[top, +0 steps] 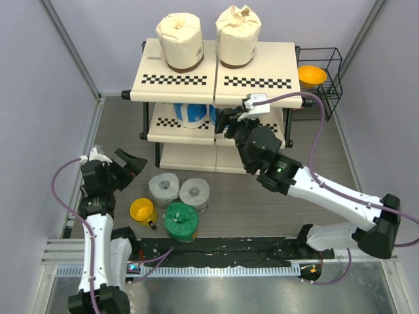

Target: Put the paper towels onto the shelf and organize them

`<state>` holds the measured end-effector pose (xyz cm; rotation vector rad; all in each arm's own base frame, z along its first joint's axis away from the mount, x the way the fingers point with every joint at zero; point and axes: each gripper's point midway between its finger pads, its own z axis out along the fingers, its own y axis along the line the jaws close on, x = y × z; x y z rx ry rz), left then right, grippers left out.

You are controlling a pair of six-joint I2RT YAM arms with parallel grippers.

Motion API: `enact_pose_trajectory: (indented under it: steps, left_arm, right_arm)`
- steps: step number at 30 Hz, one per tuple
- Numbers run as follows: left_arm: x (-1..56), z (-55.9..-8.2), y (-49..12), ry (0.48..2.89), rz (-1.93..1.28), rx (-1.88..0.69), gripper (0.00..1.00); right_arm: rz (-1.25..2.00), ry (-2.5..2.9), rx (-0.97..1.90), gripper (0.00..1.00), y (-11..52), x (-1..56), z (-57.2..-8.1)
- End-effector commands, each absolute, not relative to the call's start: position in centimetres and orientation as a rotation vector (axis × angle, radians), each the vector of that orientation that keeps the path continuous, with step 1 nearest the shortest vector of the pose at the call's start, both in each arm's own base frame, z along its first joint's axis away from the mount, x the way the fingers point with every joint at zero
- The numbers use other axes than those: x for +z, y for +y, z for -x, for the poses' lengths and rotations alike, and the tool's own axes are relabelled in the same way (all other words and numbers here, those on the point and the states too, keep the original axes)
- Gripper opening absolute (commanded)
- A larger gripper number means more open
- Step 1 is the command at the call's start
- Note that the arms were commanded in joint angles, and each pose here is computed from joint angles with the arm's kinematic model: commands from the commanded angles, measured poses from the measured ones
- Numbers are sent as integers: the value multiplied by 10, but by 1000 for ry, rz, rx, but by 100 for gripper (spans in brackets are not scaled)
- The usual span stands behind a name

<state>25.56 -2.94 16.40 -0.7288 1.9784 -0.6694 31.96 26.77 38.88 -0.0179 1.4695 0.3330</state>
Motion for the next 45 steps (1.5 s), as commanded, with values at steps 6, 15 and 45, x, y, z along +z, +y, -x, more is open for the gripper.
enact_pose_trajectory:
  steps: [6,15,45]
  left_arm:
    - [199,-253,-33,1893,605,-674,100]
    - [229,-230,-35,1821,547,-624,100]
    - [339,-282,-93,1499,524,-956,100]
  right_arm:
    - [29,1438,589,70,244,427,-262]
    - [81,1664,706,70,265,373,-210]
    - [-153,1857,769,70,230,260,-144]
